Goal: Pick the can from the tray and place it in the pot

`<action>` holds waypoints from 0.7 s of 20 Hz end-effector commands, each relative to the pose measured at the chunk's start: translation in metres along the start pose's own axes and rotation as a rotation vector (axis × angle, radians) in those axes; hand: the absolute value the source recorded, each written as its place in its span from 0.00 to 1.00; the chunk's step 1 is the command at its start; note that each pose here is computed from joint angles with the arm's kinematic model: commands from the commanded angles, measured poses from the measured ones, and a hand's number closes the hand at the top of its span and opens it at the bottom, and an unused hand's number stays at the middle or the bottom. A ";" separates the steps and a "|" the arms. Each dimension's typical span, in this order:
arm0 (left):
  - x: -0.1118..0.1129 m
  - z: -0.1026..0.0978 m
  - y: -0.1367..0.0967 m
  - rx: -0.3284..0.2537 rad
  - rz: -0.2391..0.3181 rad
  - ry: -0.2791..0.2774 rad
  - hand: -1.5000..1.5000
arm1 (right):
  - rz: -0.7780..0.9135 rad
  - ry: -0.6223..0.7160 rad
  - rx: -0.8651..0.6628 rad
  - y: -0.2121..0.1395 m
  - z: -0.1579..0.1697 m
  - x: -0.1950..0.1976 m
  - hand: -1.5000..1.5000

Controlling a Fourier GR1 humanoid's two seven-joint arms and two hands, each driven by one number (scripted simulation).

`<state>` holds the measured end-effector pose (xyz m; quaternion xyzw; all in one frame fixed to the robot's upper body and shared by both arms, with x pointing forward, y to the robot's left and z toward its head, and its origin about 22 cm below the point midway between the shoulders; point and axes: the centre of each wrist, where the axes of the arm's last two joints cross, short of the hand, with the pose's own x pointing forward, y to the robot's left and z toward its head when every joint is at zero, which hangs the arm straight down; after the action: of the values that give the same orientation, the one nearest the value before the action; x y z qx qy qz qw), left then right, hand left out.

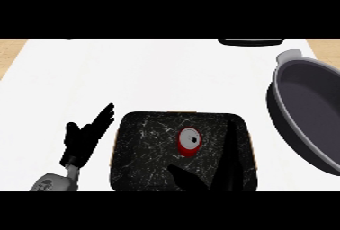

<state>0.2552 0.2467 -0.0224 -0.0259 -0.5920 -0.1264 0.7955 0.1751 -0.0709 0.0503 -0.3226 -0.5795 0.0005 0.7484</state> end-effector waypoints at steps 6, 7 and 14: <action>-0.004 -0.005 -0.012 -0.006 -0.007 -0.007 0.50 | -0.300 0.093 -0.006 0.010 0.011 -0.008 0.00; 0.000 0.000 -0.008 -0.007 0.000 0.005 0.50 | -0.308 0.082 -0.030 0.010 -0.009 -0.002 0.00; -0.002 -0.001 -0.014 0.007 -0.003 -0.003 0.50 | -0.353 0.145 -0.037 0.033 0.002 -0.039 0.00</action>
<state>0.2543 0.2354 -0.0225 -0.0258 -0.5949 -0.1301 0.7928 0.1780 -0.0620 0.0167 -0.2384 -0.5906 -0.1030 0.7641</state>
